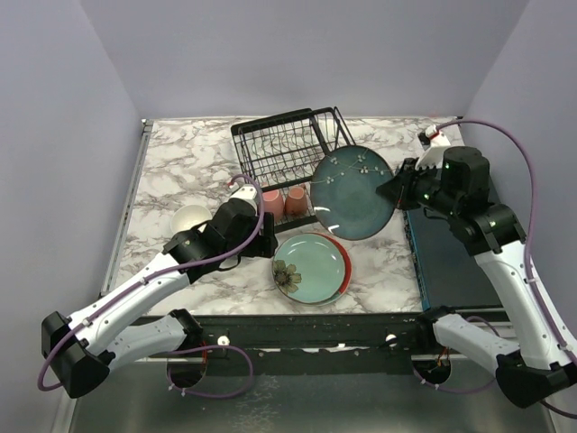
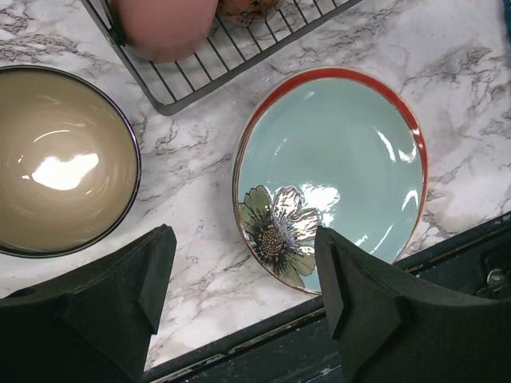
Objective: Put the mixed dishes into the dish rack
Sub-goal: Pick up the plate at the center of the board, then insert the plate into the dish rack.
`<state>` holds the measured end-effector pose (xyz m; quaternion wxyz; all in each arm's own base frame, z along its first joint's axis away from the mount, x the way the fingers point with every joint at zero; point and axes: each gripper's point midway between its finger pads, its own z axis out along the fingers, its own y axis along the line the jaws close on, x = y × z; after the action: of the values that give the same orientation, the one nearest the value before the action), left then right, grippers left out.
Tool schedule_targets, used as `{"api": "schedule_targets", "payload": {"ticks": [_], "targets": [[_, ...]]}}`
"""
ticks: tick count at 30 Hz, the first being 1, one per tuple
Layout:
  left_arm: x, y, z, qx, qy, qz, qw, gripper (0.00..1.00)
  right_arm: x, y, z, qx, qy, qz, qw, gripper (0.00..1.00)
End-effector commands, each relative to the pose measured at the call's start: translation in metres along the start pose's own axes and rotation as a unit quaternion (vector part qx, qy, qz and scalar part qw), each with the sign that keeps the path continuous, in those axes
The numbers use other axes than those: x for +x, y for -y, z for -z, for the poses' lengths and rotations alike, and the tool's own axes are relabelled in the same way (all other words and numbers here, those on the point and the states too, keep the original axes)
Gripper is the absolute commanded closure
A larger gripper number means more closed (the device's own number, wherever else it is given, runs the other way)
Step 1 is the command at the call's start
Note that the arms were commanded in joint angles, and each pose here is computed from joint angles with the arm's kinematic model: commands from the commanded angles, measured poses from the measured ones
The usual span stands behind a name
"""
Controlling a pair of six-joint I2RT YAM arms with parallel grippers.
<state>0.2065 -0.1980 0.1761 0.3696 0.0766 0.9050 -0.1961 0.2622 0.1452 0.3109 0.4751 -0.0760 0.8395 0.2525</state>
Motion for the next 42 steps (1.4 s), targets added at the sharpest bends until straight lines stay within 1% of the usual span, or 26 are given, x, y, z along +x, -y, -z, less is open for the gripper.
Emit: {"api": "schedule_targets", "payload": {"ticks": [1, 8, 15, 21, 30, 37, 42], "targets": [[0.002, -0.006, -0.001, -0.010, -0.006, -0.022, 1.000, 0.23, -0.067, -0.020, 0.017, -0.018, 0.099, 0.027, 0.995, 1.00], [0.005, -0.016, -0.003, -0.028, -0.001, -0.027, 0.999, 0.23, -0.113, -0.028, 0.020, -0.010, 0.136, 0.052, 0.989, 1.00], [0.005, -0.022, -0.002, -0.042, 0.000, -0.030, 0.999, 0.23, -0.147, -0.024, 0.009, 0.011, 0.170, 0.076, 0.982, 1.00], [0.006, -0.022, -0.002, -0.039, -0.001, -0.028, 0.999, 0.22, -0.170, -0.031, -0.004, -0.002, 0.192, 0.074, 0.979, 1.00], [0.006, -0.024, -0.002, -0.041, -0.002, -0.029, 0.999, 0.22, -0.206, -0.018, -0.018, 0.046, 0.225, 0.090, 0.969, 1.00], [0.006, -0.026, -0.002, -0.045, -0.002, -0.030, 0.999, 0.22, -0.227, -0.014, -0.021, 0.074, 0.253, 0.129, 0.956, 1.00], [0.005, -0.028, -0.004, -0.050, -0.003, -0.030, 0.998, 0.22, -0.239, -0.026, -0.027, 0.092, 0.274, 0.161, 0.944, 1.00]]}}
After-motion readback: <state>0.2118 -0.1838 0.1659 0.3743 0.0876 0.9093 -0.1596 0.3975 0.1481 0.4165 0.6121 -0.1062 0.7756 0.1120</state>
